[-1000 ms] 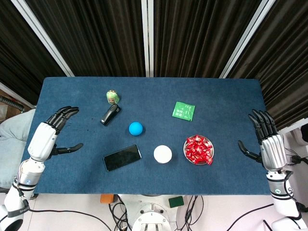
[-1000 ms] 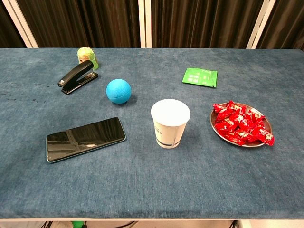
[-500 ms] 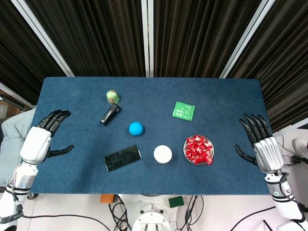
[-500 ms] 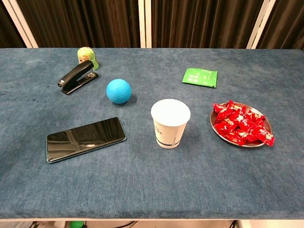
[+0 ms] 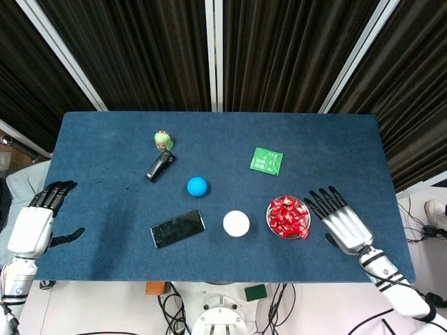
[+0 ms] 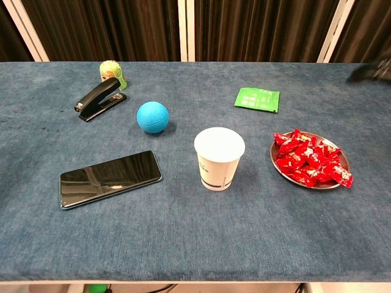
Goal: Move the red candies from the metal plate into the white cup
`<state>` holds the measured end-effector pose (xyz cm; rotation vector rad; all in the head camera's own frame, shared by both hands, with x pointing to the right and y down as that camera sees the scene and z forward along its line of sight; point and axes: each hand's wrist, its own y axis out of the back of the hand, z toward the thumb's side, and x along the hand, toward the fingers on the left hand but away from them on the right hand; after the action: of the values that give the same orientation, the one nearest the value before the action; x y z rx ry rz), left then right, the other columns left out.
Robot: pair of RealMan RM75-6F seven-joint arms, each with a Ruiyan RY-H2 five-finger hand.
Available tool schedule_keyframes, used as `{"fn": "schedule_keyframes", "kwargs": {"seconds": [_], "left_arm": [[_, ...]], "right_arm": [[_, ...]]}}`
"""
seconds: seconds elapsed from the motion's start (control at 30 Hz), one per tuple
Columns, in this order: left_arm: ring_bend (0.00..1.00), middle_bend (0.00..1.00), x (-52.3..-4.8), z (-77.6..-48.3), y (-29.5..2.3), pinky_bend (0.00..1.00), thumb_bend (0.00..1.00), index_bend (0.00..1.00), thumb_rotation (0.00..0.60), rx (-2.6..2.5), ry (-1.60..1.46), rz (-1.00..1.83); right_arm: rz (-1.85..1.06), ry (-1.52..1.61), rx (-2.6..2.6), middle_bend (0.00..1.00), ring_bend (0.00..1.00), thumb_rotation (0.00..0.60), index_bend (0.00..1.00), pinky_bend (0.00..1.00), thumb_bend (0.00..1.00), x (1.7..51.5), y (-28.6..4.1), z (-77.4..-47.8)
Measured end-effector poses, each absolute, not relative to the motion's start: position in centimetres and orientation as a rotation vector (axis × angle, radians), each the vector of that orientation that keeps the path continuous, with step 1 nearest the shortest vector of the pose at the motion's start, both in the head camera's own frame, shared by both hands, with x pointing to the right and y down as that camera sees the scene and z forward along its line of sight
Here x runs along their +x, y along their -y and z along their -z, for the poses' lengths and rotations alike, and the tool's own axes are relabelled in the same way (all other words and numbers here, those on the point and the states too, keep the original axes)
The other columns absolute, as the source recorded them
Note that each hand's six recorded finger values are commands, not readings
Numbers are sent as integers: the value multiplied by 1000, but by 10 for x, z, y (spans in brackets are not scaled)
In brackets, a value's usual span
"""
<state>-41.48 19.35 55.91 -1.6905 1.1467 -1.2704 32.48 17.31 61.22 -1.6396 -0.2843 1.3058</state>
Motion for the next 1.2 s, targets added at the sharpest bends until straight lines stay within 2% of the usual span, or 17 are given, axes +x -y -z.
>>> {"fn": "schedule_keyframes", "kwargs": {"seconds": [0.17, 0.53, 1.2], "left_arm": [[111, 135, -420, -560, -201, 229, 43, 138, 600, -1688, -1168, 1263], [110, 135, -426, -563, -206, 229, 43, 138, 600, -1698, -1173, 1268], [111, 135, -432, -566, -206, 230, 42, 139, 600, -1708, -1180, 1280]], "right_arm": [[-1372, 186, -1643, 0, 0, 600, 0, 0, 218, 314, -173, -635], [-1358, 173, -1664, 0, 0, 600, 0, 0, 219, 286, -177, -683], [-1401, 143, -1675, 19, 0, 600, 8, 0, 242, 282, -176, -704]]}}
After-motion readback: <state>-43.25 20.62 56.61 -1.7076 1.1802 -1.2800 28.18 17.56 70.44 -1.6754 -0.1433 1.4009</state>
